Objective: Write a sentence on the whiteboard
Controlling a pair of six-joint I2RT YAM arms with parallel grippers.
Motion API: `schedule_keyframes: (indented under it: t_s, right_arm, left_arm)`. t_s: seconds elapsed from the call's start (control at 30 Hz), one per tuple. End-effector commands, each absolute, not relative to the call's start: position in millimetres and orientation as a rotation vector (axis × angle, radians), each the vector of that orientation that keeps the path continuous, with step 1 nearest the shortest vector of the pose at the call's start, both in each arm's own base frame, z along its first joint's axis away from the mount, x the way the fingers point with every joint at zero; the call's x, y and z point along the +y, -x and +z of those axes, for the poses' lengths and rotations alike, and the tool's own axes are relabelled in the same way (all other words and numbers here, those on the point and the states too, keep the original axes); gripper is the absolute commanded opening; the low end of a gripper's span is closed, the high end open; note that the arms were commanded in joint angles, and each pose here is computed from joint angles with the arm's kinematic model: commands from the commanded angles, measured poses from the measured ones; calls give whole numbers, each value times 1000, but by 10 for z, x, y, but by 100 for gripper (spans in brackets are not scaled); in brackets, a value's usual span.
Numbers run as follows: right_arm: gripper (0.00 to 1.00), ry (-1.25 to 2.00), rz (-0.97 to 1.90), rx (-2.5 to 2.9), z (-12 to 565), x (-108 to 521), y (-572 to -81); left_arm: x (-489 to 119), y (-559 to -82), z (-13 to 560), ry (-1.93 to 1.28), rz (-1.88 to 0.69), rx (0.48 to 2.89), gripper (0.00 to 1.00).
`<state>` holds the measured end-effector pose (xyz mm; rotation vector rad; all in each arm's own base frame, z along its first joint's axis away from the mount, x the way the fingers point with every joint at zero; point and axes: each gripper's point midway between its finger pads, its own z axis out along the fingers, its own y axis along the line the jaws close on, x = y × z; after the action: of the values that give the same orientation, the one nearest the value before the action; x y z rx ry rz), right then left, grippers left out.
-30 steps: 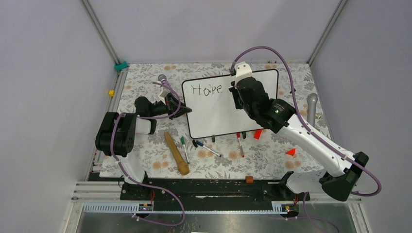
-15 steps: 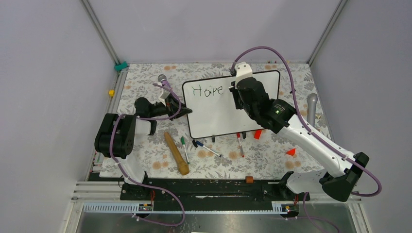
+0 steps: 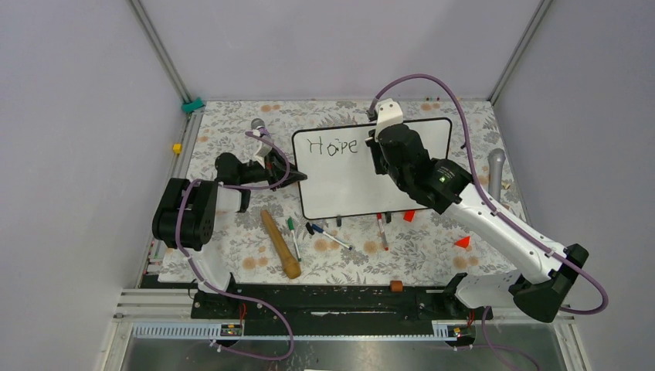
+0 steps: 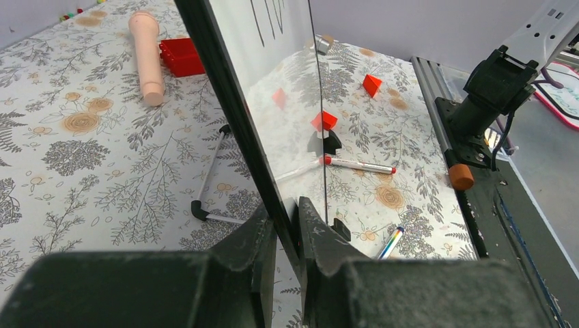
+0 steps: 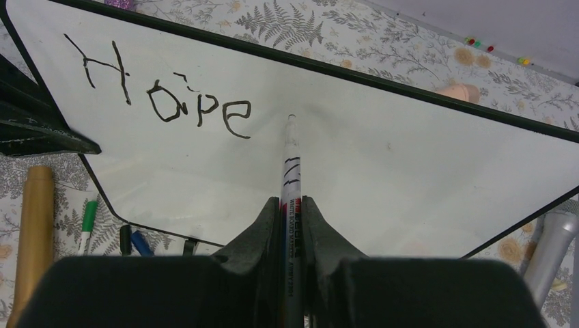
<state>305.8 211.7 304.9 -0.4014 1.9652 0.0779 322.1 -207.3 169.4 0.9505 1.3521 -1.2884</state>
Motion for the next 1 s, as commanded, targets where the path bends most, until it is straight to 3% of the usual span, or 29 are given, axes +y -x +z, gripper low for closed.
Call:
schedule_keyframes:
  t_s: [0.0,0.97]
  right_arm:
    - [0,357,113,1943,3121,2150,-3108]
    - [0,270,73,1886,3057,1842,-2988]
  left_arm:
    - [-2061,-3209,1760,-1108,-1158,1182,0]
    - [-2092,-3279,1772,-1123,-1229,1207,0]
